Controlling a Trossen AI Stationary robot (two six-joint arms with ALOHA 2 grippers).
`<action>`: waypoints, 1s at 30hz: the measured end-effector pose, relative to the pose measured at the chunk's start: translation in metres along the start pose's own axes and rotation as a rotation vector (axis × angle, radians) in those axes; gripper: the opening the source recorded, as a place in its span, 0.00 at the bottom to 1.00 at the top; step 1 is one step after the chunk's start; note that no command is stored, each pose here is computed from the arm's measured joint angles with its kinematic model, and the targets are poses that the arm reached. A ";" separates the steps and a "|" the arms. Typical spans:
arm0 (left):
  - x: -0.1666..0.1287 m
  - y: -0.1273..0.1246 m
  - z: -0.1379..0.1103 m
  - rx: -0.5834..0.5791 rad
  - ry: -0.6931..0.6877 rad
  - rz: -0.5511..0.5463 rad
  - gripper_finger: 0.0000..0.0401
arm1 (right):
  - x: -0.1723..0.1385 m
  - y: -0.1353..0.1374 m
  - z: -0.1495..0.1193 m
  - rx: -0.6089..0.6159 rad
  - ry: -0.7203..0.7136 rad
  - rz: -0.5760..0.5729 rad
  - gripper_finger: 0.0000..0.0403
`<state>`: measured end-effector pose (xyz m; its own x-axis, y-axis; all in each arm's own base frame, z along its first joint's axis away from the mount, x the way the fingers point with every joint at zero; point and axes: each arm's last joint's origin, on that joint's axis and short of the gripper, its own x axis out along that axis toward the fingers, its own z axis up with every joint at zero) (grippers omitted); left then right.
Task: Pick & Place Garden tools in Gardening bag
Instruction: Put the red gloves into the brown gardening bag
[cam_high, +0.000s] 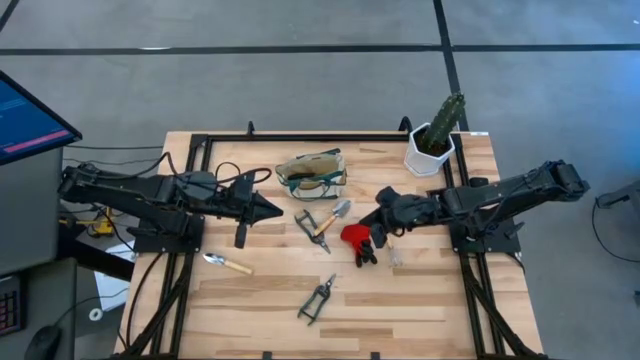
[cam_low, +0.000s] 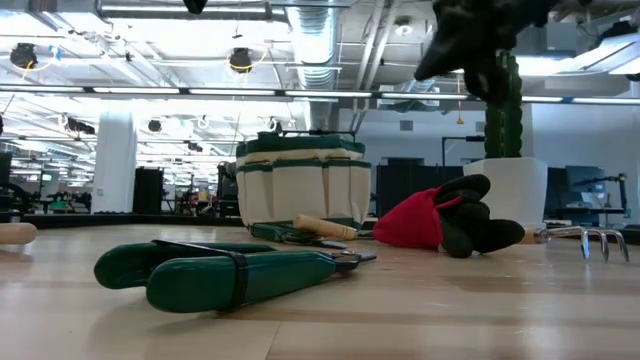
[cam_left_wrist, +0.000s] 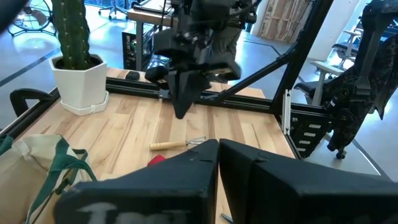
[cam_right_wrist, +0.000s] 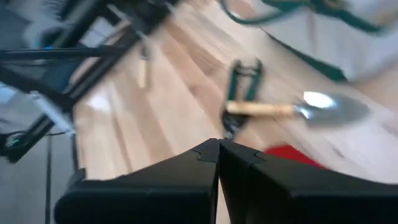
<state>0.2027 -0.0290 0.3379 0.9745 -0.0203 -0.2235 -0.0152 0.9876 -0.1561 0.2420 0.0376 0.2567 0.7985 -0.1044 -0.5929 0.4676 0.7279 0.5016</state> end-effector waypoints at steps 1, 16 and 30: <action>0.000 0.000 0.000 0.000 0.000 -0.001 0.00 | 0.000 -0.002 -0.001 0.031 0.008 -0.028 0.00; 0.000 0.000 0.000 0.000 0.001 -0.003 0.00 | -0.004 -0.021 -0.017 0.212 0.165 -0.232 0.00; 0.000 0.000 0.000 0.000 0.001 -0.002 0.00 | -0.003 -0.018 -0.015 0.140 0.150 -0.186 0.00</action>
<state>0.2027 -0.0292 0.3378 0.9743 -0.0226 -0.2242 -0.0131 0.9876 -0.1564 0.2258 0.0349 0.2398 0.6335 -0.1187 -0.7646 0.6573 0.6039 0.4509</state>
